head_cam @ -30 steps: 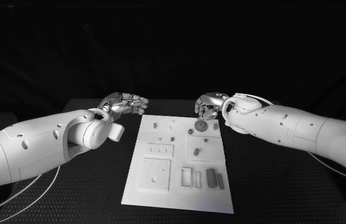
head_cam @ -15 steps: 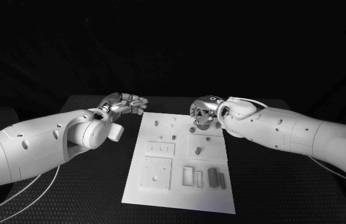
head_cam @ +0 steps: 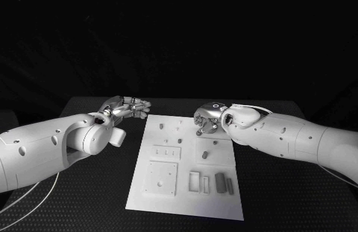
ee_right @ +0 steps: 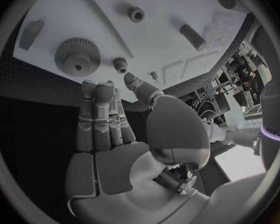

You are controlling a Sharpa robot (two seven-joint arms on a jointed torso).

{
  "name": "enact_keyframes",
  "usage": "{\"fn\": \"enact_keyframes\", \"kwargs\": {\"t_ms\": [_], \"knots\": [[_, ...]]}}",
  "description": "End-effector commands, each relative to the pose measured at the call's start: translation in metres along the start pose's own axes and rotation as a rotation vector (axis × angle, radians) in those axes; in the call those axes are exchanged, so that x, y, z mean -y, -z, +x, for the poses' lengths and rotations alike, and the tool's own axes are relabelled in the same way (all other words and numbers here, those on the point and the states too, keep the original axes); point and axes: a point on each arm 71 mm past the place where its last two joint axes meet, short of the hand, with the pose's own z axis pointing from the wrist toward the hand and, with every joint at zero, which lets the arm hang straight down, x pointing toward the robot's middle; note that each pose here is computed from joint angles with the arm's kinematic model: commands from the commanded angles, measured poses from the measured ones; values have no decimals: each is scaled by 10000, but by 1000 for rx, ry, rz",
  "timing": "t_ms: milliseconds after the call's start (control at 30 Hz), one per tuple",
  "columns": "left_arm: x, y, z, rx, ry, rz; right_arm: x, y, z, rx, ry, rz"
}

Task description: Assemble the parts on the task board

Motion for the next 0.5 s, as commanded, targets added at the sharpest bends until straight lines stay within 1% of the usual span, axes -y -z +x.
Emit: {"fn": "enact_keyframes", "kwargs": {"t_ms": [33, 200, 500], "knots": [[19, 1, 14, -17, 0, 11, -37, -9, 9, -7, 30, -12], [15, -4, 23, -29, 3, 2, -13, -21, 35, -5, 21, -8], [13, -11, 19, -30, 6, 0, 4, -14, 108, -37, 43, 6]]}}
